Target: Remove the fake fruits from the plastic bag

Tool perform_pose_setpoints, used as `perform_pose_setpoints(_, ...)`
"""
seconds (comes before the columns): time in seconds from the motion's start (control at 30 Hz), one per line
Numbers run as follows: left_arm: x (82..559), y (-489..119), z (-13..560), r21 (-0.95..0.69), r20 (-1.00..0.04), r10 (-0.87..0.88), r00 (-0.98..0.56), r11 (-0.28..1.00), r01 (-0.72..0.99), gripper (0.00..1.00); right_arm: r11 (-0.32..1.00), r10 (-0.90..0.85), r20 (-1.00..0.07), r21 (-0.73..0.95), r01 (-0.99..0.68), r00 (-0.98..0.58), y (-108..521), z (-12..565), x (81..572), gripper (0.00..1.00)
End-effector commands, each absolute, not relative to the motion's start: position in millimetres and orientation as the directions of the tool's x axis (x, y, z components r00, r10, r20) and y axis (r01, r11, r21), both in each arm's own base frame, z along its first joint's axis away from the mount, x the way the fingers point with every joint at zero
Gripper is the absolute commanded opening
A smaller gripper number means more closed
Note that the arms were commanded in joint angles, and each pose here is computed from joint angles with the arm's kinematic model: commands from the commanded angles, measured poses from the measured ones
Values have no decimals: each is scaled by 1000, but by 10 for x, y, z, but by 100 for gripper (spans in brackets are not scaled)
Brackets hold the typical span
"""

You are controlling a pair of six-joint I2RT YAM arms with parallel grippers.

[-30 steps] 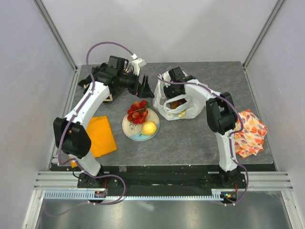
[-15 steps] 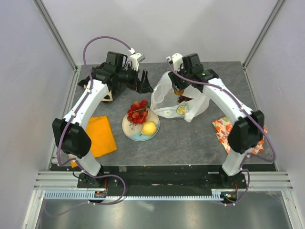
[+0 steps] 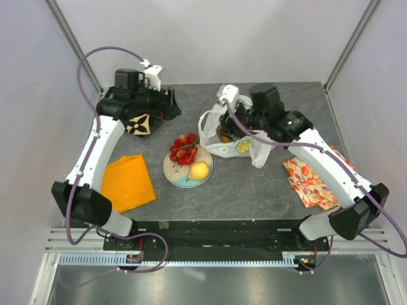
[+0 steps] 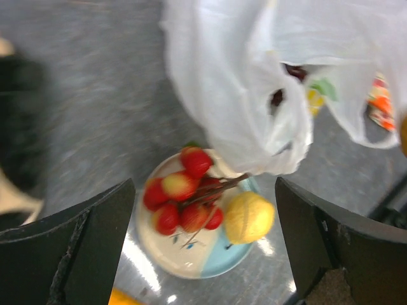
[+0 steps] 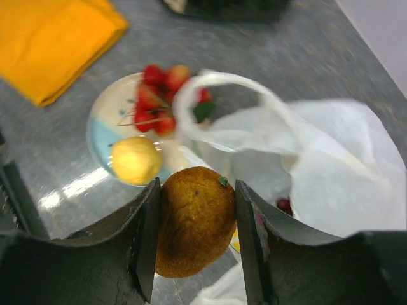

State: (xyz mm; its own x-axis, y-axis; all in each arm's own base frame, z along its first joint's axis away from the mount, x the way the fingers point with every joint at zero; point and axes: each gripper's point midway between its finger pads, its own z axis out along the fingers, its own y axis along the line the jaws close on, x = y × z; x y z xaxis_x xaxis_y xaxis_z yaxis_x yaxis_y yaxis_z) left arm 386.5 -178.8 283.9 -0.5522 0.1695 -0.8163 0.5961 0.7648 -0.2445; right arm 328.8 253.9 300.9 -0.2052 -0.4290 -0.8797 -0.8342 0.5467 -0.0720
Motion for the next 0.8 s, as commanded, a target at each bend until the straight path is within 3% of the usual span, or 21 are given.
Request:
perform_pose_setpoints(0.0, 3850, -1034, 3111, -87, -865, 132, -485, 911, 403, 98, 199, -505, -863, -148, -969, 28, 3166, 3028, 2519, 33)
perform_pose_setpoints(0.2, 3377, -753, 3281, -191, -888, -12, -459, 919, 345, 98, -87, -621, -753, -213, -973, 220, 3873, 2481, 2112, 29)
perform_pose_setpoints(0.3, 3166, -652, 3309, -206, -899, -43, -435, 919, 335, 98, -170, -638, -721, -209, -963, 269, 4153, 2237, 2029, 28)
perform_pose_setpoints(0.77, 2850, -359, 3432, -300, -900, -183, -395, 918, 259, 95, -102, -680, -709, -163, -981, 188, 4894, 1339, 2420, 27)
